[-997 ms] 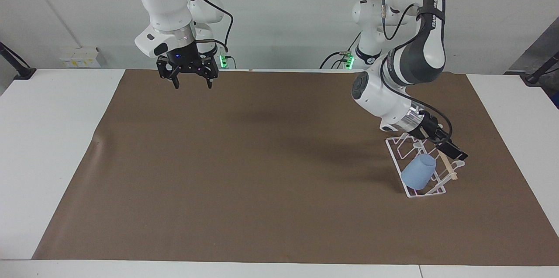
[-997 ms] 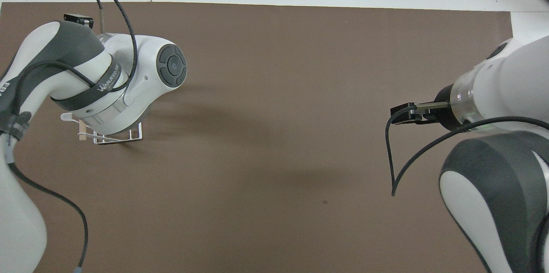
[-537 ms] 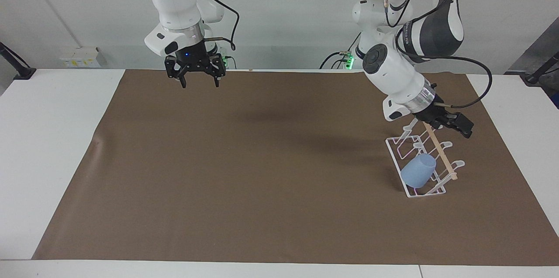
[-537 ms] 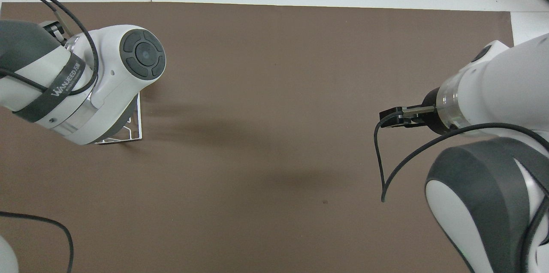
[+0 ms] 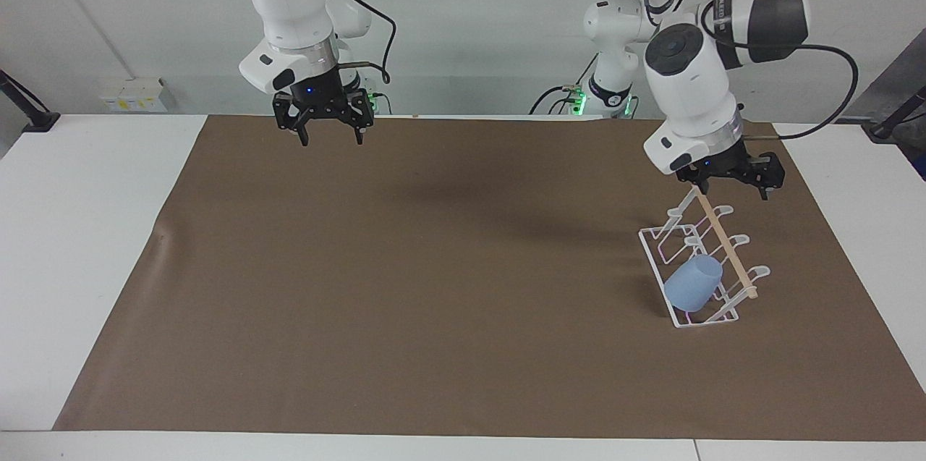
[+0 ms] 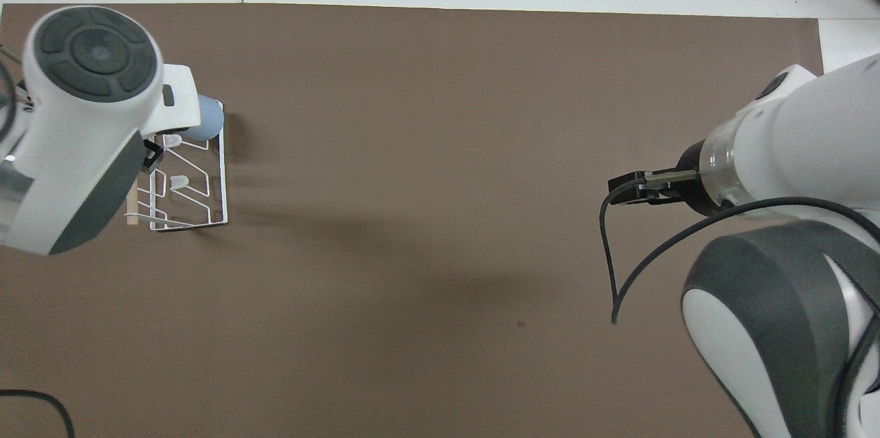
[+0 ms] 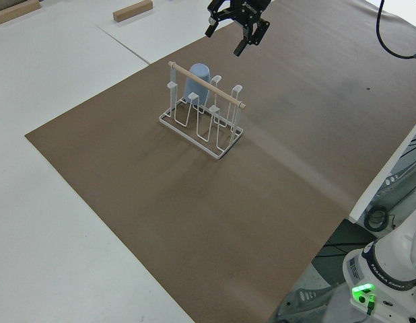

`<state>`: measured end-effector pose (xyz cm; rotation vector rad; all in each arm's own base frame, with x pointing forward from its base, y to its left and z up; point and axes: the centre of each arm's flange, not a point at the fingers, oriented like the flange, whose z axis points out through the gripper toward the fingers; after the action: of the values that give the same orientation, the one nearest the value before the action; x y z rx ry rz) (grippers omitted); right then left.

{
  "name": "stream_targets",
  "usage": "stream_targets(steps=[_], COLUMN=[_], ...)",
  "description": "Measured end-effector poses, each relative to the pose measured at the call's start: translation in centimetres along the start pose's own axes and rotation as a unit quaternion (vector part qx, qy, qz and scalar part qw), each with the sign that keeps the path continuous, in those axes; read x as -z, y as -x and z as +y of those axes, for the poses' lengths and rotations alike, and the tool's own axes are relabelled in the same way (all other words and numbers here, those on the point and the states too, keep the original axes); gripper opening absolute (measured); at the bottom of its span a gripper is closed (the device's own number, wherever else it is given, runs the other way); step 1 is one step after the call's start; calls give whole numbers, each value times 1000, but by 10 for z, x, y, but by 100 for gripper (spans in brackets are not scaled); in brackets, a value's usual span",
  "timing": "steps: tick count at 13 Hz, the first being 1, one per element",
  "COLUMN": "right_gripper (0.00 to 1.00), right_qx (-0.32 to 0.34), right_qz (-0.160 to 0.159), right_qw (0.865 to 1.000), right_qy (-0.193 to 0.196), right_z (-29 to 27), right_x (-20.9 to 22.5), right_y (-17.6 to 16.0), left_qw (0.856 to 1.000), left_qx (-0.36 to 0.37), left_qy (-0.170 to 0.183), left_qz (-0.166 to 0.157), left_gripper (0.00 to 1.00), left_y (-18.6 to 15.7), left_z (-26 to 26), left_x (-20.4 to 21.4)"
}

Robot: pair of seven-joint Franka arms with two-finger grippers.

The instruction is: Hang cup on cup holder

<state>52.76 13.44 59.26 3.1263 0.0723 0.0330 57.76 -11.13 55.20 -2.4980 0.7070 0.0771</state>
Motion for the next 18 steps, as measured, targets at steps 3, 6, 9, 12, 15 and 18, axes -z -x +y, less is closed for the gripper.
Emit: stream_targets(steps=[3,6,9,12,15,18], right_gripper=[100,100,100,100,100,100], right_qx=[0,0,0,0,0,0], right_qz=[0,0,0,0,0,0], right_qw=[1000,1000,1000,1000,1000,1000], right_qy=[0,0,0,0,0,0], right_z=[0,0,0,0,0,0], right_x=[0,0,0,0,0,0], right_y=[0,0,0,0,0,0], left_qw=[993,982,972,959,944,940], left_qx=[57,87,111,141,175,180], left_qy=[101,159,200,242,276,287], left_qz=[30,51,47,41,40,45], left_gripper=[100,100,100,100,100,100], left_y=[29,47,63,78,99,106], left_z=[-22,-31,-42,-61,-90,-97], left_x=[15,28,27,15,5,13])
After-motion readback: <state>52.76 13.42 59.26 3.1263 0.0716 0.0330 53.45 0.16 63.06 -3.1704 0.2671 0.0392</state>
